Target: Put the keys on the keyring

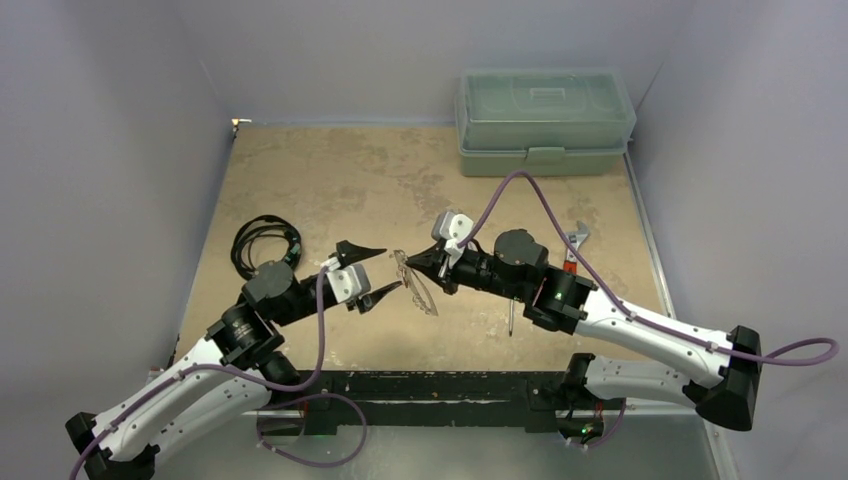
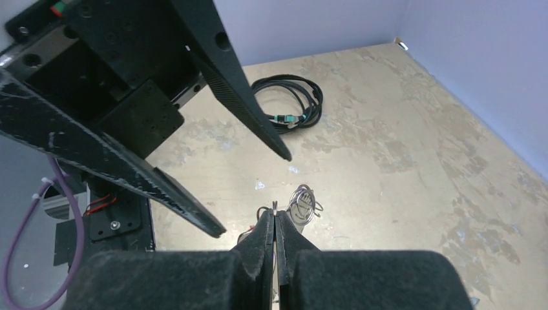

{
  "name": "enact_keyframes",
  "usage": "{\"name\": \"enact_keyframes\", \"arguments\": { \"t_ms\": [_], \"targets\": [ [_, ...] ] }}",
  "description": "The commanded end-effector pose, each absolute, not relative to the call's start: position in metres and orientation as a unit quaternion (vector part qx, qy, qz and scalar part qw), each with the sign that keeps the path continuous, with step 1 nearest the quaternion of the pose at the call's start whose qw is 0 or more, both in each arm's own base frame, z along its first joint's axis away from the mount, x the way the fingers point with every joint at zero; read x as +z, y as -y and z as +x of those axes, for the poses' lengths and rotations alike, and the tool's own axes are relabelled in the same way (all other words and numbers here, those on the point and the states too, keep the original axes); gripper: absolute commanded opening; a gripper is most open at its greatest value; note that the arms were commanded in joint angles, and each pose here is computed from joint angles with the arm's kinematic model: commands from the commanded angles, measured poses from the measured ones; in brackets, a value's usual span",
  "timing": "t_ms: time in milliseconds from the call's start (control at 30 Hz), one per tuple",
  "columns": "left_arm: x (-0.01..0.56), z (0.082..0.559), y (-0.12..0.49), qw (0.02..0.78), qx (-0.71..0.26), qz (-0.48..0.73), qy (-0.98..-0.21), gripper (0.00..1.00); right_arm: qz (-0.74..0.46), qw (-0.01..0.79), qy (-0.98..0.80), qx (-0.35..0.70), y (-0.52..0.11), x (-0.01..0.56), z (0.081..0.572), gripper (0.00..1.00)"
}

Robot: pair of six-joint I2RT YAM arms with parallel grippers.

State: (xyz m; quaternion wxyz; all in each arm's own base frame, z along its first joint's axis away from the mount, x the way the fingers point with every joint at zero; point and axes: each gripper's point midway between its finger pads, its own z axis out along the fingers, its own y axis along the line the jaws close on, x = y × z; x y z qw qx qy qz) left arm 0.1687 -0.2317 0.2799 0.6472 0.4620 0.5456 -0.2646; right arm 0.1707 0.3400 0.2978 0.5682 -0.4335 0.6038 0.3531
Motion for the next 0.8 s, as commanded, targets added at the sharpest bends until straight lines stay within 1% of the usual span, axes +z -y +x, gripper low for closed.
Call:
{"name": "enact_keyframes", "arguments": {
  "t_ms": [0,100,167,400,500,600,767],
  "targets": [
    [0.293,0.150,0.242,0.645,-0.315,0.475,-0.509,0.59,-0.400,0.620,-0.579,0.347,-0.328,0.346,0.178,0.00],
    [0.295,0.150,0.245,0.637,-0.329,0.468,-0.517,0.59,-0.392,0.627,-0.582,0.338,-0.323,0.351,0.181,0.00],
    [0.304,0.154,0.248,0.645,-0.339,0.450,-0.516,0.60,-0.386,0.633,-0.584,0.331,-0.319,0.355,0.184,0.00],
    [0.292,0.184,0.258,0.631,-0.357,0.357,-0.589,0.58,-0.357,0.646,-0.602,0.305,-0.308,0.357,0.195,0.00],
    [0.294,0.195,0.256,0.651,-0.362,0.306,-0.592,0.57,-0.332,0.653,-0.615,0.292,-0.304,0.360,0.204,0.00],
    [0.290,0.197,0.255,0.672,-0.362,0.281,-0.582,0.57,-0.312,0.655,-0.630,0.278,-0.300,0.362,0.213,0.00],
    [0.285,0.197,0.261,0.702,-0.326,0.278,-0.568,0.57,-0.304,0.647,-0.643,0.274,-0.301,0.362,0.216,0.00]
  ]
}}
